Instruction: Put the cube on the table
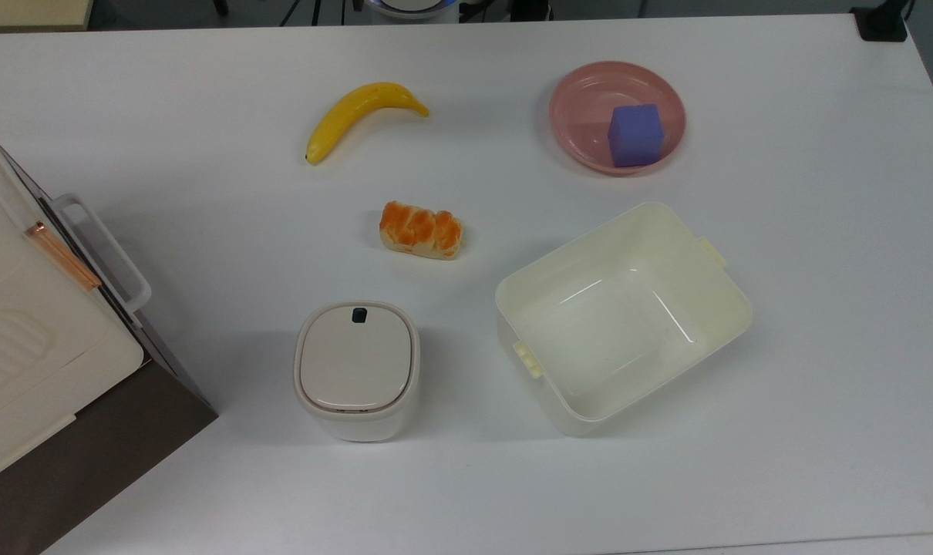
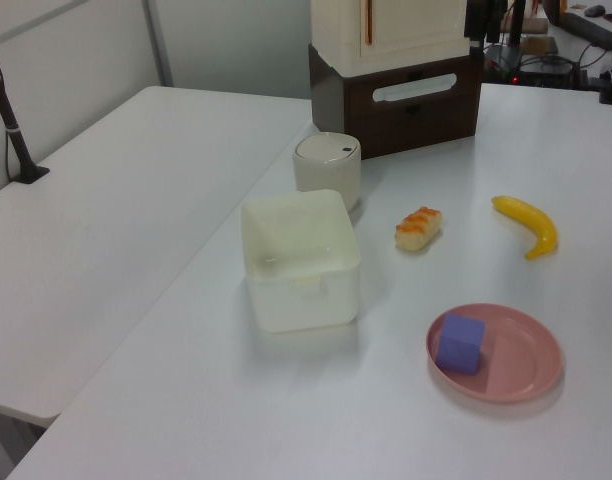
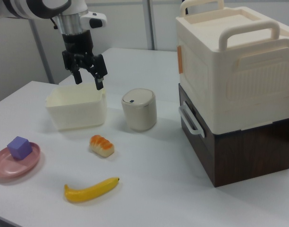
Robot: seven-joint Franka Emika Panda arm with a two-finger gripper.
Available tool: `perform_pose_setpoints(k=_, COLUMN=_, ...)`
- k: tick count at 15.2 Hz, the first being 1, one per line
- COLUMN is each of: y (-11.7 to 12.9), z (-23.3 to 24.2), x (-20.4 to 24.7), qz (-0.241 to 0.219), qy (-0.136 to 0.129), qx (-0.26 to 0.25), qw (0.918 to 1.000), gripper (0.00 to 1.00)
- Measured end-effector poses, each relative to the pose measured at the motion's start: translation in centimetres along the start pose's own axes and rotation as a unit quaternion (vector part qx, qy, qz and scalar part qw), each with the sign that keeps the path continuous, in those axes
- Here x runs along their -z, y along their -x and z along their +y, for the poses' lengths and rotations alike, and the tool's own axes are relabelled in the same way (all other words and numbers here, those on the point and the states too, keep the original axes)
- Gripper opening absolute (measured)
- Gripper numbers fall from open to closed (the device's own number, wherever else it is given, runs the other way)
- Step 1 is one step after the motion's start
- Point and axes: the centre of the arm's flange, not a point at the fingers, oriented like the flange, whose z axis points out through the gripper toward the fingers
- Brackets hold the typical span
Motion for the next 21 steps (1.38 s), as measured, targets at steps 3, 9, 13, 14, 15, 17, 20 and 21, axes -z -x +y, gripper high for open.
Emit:
perform_pose_setpoints(k=3, y=0.0, z=1.8, x=0.0, qz=0.000, qy=0.000, qx=-0.015, qw=0.9999, gripper=1.00)
perform_pose_setpoints(k=9, y=0.0, z=2.5, x=0.0, qz=0.001, qy=0.000, qx=-0.019, qw=0.9998, gripper=1.00)
perform_pose_setpoints(k=13, y=0.0, z=-0.1, x=0.2, qz=0.003, qy=0.000, qx=0.005, qw=1.0000, gripper=1.00)
perform_pose_setpoints(k=14, y=0.1, z=-1.3, x=0.3, qz=0.004, qy=0.000, qx=0.015, qw=0.9999, gripper=1.00)
perform_pose_setpoints(k=15, y=0.2, z=-3.0, x=0.3, qz=0.004, qy=0.000, qx=0.031, qw=0.9995, gripper=1.00)
perform_pose_setpoints(k=17, y=0.5, z=-5.6, x=0.4, qz=0.004, qy=-0.001, qx=0.054, qw=0.9985, gripper=1.00)
perform_pose_setpoints(k=20, y=1.3, z=-10.5, x=0.2, qz=0.002, qy=-0.003, qx=0.098, qw=0.9951, gripper=1.00)
perform_pose_setpoints(k=21, y=1.6, z=-12.0, x=0.1, qz=0.001, qy=-0.003, qx=0.111, qw=0.9939, gripper=1.00)
